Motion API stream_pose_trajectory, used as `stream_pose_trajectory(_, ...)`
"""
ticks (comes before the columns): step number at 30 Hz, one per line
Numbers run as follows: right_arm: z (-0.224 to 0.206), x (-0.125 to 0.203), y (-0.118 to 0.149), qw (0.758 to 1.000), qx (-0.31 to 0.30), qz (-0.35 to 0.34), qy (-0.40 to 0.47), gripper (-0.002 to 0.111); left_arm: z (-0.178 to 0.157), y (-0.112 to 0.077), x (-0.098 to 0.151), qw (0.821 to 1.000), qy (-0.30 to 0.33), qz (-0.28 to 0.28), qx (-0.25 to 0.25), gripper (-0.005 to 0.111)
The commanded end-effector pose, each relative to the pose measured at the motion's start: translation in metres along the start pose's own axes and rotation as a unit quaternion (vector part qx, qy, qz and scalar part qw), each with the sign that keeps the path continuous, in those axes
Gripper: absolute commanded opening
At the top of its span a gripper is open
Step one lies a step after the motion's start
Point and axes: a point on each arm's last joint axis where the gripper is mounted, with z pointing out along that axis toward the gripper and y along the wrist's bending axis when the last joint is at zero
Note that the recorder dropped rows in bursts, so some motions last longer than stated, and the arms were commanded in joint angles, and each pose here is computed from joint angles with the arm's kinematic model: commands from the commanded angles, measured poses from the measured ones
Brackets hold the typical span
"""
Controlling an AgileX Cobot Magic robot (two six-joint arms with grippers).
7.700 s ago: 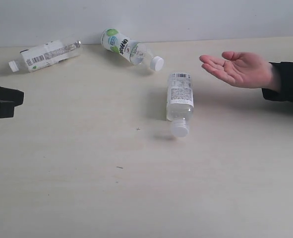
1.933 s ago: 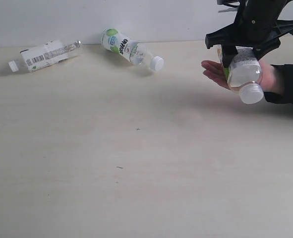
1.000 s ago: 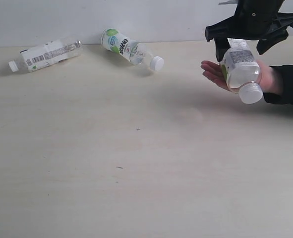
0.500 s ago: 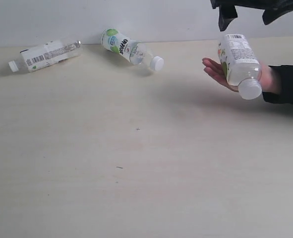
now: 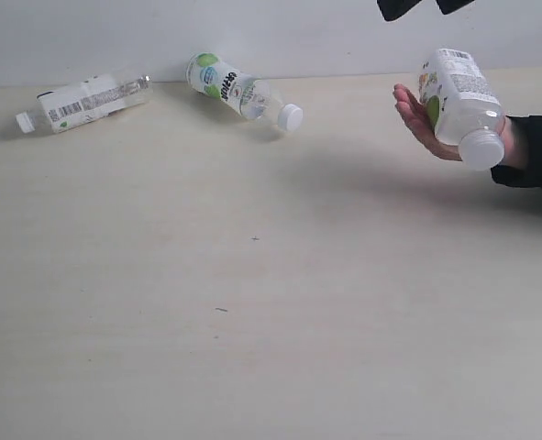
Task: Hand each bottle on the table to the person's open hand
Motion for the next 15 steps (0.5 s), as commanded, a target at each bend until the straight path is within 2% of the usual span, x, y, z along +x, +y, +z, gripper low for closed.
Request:
stream_pose_trajectory(1, -0.008, 0.011, 0.003, 1.000, 0.001, -0.006, -0.022, 0.044, -0.001, 0.000, 0.001, 1.000, 0.000, -0.001, 0.001, 0.000)
stream_pose_trajectory(8, -0.002, 0.027, 0.003, 1.000, 0.001, 0.005, -0.024, 0.003, -0.001, 0.000, 0.001, 1.000, 0.000, -0.001, 0.001, 0.000)
stream_pose_trajectory(9, 0.001, 0.027, 0.002, 1.000, -0.001, 0.009, -0.027, 0.000, -0.001, 0.000, 0.001, 1.000, 0.000, -0.001, 0.001, 0.000)
stream_pose_trajectory(15, 0.006, 0.022, 0.007, 0.996, -0.031, -0.011, -0.078, 0.000, -0.001, 0.000, 0.001, 1.000, 0.000, -0.001, 0.001, 0.000)
